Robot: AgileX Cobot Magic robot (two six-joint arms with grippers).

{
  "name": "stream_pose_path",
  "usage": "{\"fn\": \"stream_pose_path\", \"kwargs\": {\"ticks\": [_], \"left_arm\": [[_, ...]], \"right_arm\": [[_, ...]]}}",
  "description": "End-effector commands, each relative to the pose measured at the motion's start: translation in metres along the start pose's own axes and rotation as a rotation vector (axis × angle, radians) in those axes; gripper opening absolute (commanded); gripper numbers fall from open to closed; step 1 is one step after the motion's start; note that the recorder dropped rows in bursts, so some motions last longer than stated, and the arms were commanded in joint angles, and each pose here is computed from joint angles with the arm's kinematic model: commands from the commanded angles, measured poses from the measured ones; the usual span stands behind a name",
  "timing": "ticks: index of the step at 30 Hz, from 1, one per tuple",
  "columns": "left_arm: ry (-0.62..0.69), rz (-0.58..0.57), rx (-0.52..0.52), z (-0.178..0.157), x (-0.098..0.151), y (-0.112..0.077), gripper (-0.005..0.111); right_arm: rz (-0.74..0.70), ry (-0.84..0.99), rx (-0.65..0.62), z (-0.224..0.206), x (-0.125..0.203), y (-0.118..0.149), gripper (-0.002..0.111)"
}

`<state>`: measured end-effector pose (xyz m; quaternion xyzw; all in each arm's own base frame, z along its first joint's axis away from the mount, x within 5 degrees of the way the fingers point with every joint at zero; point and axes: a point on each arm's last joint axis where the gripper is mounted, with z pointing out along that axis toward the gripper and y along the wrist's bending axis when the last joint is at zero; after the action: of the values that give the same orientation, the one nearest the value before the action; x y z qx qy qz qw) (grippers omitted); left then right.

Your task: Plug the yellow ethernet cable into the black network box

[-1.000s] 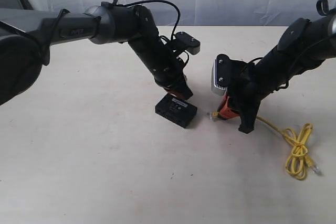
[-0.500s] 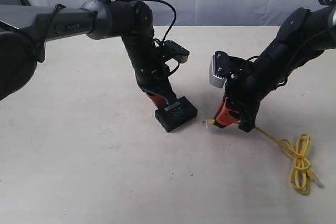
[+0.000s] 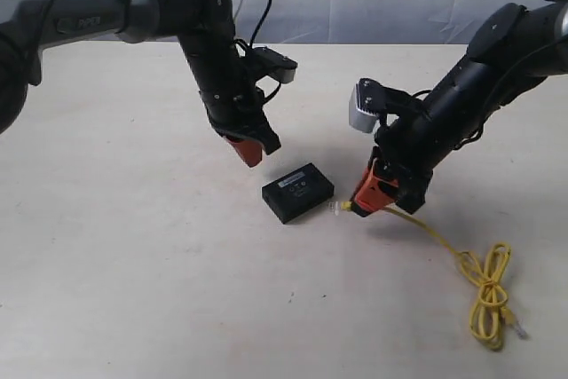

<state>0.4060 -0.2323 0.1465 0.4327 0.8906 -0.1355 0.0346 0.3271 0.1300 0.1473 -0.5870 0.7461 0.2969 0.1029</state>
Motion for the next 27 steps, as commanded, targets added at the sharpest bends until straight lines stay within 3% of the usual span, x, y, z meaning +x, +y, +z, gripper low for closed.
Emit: {"fn": "stream_pose_path", "kwargs": {"ticks": [1, 8, 14, 21, 25, 27], "left_arm": [[-0.024, -0.046, 0.027, -0.009, 0.004, 0.007, 0.0], [-0.029, -0.067, 0.082, -0.009, 0.003, 0.002, 0.0], [-0.032, -0.069, 0.096, -0.009, 0.003, 0.001, 0.0], [-0.115, -0.094, 0.105, -0.001, -0.004, 0.003, 0.0], [-0.16, -0.11, 0.088, 0.008, -0.008, 0.007, 0.0], [-0.161, -0.113, 0.086, 0.013, -0.008, 0.009, 0.0]], "right_arm": [[0.165, -0.011, -0.043, -0.018, -0.004, -0.006, -0.001], [0.307, -0.09, -0.017, -0.039, 0.011, -0.034, -0.001], [0.446, -0.19, -0.08, -0.021, 0.028, -0.054, -0.001], [0.511, -0.147, -0.127, -0.001, 0.041, -0.061, -0.001], [0.489, -0.144, -0.127, 0.0, 0.042, -0.061, -0.001], [0.341, -0.142, -0.131, 0.006, 0.041, -0.057, -0.001]]}}
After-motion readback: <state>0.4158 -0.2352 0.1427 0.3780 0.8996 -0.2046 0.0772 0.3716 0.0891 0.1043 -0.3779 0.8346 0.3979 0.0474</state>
